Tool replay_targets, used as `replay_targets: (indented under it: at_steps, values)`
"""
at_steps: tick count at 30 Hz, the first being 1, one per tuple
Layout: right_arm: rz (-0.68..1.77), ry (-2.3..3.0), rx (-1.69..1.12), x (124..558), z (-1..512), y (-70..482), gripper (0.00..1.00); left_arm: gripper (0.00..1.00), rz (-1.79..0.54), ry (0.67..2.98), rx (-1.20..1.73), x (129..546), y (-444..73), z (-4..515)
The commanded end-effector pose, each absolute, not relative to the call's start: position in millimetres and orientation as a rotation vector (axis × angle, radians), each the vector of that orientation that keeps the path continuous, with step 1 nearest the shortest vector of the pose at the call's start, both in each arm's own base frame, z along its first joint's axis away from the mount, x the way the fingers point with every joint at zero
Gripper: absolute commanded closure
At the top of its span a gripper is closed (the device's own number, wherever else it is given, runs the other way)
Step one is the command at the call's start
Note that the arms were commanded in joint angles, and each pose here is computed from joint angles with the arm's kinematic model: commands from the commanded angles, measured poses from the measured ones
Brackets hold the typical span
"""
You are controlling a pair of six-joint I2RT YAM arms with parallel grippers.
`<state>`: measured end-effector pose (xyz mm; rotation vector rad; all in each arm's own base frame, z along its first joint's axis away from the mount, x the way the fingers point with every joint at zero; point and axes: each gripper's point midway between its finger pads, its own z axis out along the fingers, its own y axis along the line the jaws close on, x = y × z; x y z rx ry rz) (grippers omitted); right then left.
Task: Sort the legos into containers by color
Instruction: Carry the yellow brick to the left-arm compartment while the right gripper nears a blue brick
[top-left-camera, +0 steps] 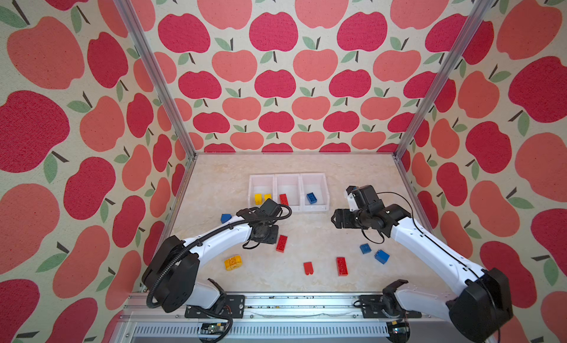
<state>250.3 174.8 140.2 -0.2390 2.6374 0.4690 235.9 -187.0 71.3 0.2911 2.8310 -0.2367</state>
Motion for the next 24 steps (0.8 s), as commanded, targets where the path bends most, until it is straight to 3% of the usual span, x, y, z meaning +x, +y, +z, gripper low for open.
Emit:
replay_targets:
  at_steps: [1, 17, 24]
  values:
    - [0.531, 2.634, -0.188, 247, 139, 177, 0.15, 0.71, -0.243, 2.778, 0.267, 249, -184, 93]
    - [0.618, 2.649, -0.206, 237, 128, 184, 0.01, 0.73, -0.298, 2.574, 0.185, 332, -174, 148]
    - [0.606, 2.645, -0.209, 234, 129, 181, 0.01, 0.75, -0.271, 2.509, 0.184, 385, -171, 159]
